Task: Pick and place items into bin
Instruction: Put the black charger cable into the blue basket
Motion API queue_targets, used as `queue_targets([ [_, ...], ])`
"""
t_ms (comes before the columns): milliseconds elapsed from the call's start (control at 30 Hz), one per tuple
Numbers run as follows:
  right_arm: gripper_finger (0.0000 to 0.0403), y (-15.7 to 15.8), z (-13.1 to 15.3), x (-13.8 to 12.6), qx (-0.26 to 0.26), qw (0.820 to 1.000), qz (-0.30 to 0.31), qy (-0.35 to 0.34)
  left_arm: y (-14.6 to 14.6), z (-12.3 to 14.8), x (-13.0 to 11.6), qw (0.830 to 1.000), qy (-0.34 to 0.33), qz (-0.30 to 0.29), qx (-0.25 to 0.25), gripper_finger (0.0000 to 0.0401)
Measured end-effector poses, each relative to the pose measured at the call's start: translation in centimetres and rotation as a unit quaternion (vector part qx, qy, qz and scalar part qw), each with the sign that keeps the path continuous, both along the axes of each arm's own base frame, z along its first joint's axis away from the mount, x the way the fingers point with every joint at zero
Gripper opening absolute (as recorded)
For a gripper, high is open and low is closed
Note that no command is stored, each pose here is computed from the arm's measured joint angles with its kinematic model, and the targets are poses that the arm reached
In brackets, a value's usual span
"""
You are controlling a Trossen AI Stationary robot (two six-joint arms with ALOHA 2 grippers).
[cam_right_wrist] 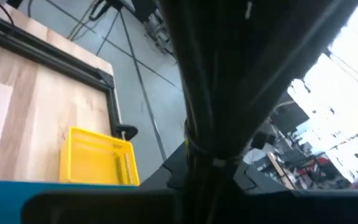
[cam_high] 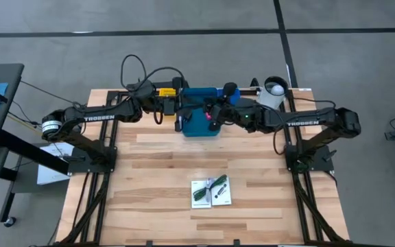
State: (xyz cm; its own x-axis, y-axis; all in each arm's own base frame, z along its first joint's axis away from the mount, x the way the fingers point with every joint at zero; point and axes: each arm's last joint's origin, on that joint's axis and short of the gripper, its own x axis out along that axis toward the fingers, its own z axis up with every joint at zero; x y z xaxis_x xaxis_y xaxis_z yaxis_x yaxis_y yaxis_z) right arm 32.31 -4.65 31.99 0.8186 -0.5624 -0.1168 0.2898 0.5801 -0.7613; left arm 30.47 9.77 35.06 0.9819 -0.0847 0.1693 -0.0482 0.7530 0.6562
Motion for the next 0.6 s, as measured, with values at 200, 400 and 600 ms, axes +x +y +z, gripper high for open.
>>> queue_targets([
  [200, 0.0021, -0.1, 1.5, -1.8, 0.0, 1.0, -0.017, -0.003, 0.0, 0.8, -0.6, 0.999, -0.015, 0.033, -0.019, 0.0022],
  [400, 0.0023, -0.7, 3.1, -3.7, 0.005, 0.999, -0.031, -0.018, -0.3, 2.6, -2.3, 0.995, -0.043, 0.083, -0.04, 0.0073],
  [600, 0.0022, -4.7, 3.3, -5.9, 0.093, 0.993, -0.057, -0.046, -0.9, 3.9, -4.4, 0.99, -0.035, 0.123, -0.052, 0.0107],
])
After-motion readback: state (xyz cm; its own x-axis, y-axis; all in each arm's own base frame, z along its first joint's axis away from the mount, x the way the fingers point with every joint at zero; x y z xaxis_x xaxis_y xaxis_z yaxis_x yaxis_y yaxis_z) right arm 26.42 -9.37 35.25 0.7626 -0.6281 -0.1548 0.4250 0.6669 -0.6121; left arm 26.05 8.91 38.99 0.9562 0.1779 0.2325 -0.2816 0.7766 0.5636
